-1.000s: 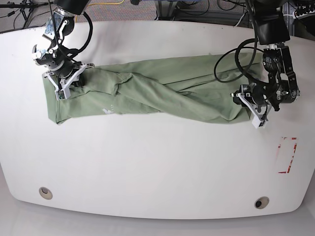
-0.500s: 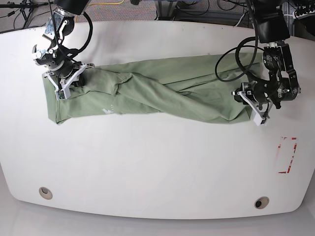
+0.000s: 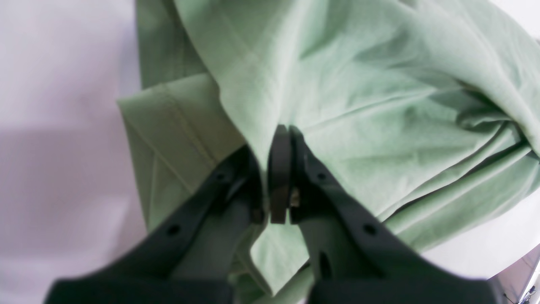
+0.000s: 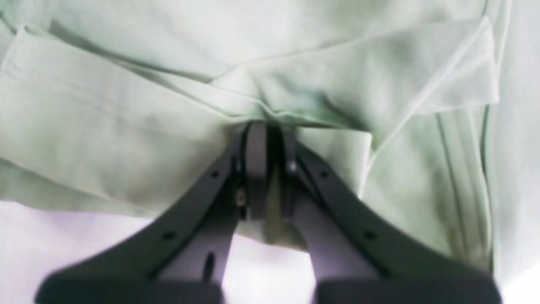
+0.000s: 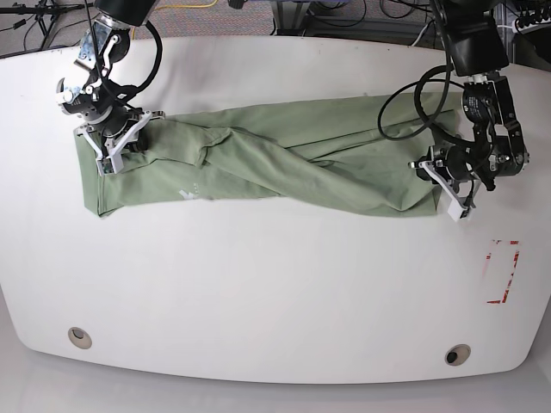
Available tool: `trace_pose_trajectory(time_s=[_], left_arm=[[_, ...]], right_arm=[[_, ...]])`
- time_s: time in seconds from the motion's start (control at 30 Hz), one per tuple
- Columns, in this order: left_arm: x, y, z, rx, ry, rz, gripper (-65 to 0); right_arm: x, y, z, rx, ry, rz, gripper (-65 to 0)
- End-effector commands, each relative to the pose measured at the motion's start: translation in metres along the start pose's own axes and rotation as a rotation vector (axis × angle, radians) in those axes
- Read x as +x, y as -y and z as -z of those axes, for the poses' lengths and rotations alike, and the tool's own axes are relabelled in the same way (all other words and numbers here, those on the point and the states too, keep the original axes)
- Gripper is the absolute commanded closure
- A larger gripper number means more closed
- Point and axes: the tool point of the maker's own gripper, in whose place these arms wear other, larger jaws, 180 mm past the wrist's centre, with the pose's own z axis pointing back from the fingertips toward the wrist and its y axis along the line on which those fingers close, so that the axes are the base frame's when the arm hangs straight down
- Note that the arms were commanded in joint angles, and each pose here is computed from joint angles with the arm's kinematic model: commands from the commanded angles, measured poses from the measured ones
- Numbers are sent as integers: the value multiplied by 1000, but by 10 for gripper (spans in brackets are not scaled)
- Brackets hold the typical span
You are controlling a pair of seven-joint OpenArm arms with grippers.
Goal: Fold the T-shirt properly
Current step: 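Pull the strip's end with the left gripper away from the right gripper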
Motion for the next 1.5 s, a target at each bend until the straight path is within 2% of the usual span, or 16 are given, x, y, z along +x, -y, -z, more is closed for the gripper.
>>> trace_pose_trajectory(time_s=[0.0,0.23,0.37,0.6,0.8,0.97,1.47], left_arm=[[15,0,-8,1,43,19,0],[8,2,-10,-1,-1,29,0],[20,9,-24,12,50,76,0],[21,20,-43,36,79,151,0],[23,34,-63,52,118,323,0],[15,40,-72,63,125,412,0],[-31,28,-74,83,12,530,0]], right_arm=[[-4,5,-2,-17,-33,-16,-40],[-4,5,-2,-17,-33,-16,-40],[-3,5,-2,-17,-31,-16,-40],[-3,4,-2,-16,-31,-17,-40],[-3,4,-2,-15,-31,-18,-40],[-2,4,-2,-15,-30,-18,-40],[5,4,0,-13,-17,-19,-40]])
